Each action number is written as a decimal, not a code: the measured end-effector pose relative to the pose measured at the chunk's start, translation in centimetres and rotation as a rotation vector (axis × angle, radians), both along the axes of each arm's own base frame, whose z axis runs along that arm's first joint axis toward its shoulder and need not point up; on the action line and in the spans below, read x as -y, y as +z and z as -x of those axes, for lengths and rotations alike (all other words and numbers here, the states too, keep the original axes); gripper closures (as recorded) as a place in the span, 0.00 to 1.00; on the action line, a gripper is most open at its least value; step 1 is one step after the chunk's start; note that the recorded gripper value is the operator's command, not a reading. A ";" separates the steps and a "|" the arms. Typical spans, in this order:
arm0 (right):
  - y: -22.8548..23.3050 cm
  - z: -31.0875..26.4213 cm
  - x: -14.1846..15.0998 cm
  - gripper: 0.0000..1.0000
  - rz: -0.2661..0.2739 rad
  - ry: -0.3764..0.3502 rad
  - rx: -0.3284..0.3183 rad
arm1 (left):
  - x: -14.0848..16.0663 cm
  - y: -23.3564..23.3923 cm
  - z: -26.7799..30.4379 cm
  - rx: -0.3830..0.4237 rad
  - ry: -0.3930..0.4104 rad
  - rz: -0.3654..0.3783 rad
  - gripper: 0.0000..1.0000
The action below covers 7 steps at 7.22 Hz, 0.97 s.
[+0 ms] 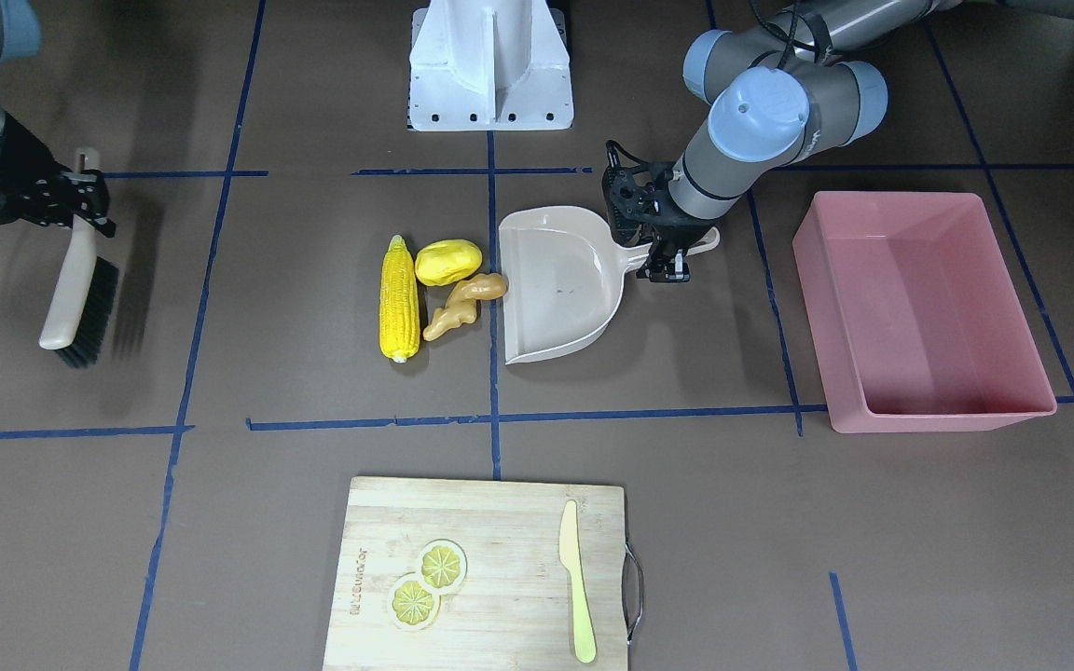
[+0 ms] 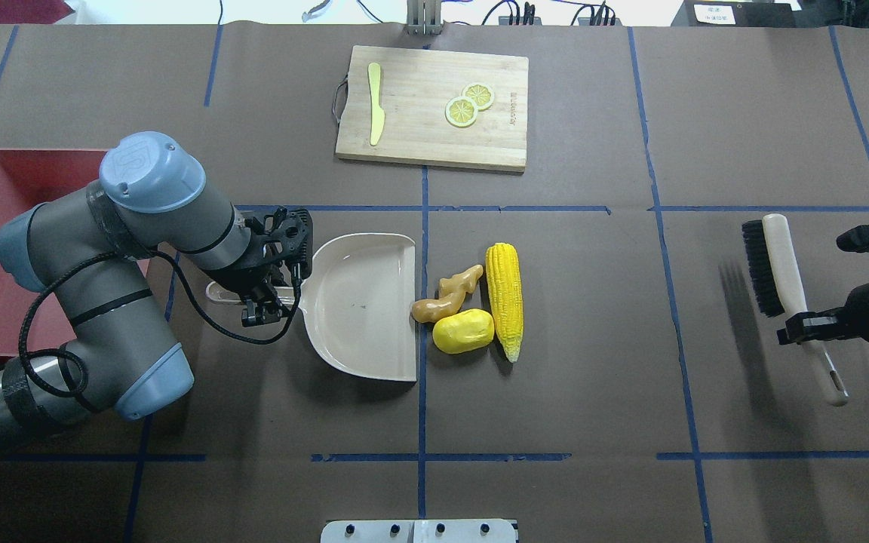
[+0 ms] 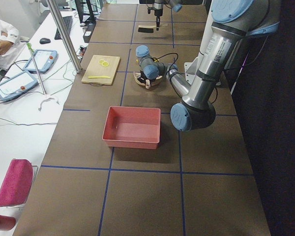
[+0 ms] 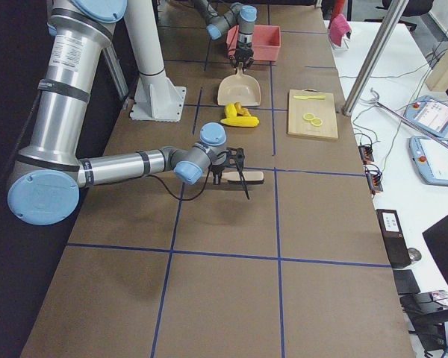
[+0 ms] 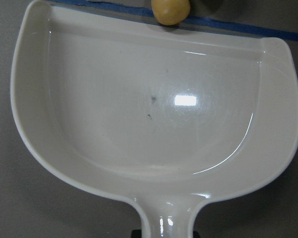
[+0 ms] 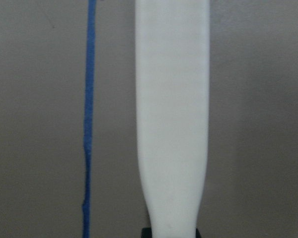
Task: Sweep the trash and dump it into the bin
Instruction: 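Move the brush in the right gripper behind the corn, ginger and potato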
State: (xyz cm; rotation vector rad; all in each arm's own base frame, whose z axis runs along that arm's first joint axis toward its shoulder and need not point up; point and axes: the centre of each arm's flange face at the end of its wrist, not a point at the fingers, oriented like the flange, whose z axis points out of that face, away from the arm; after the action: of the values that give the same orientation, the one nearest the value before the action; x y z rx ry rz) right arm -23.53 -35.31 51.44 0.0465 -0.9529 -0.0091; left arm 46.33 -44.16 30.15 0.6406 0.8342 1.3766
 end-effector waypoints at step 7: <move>-11.0 15.6 -3.0 1.00 0.054 -0.013 0.144 | 0.0 -0.1 0.1 -0.005 0.000 -0.002 1.00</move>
State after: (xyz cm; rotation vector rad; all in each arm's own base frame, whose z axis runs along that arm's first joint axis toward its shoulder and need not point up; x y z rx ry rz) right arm -39.11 -32.32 40.47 -0.0089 -1.0973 0.0077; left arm 46.25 -44.16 30.01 0.6459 0.8368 1.3765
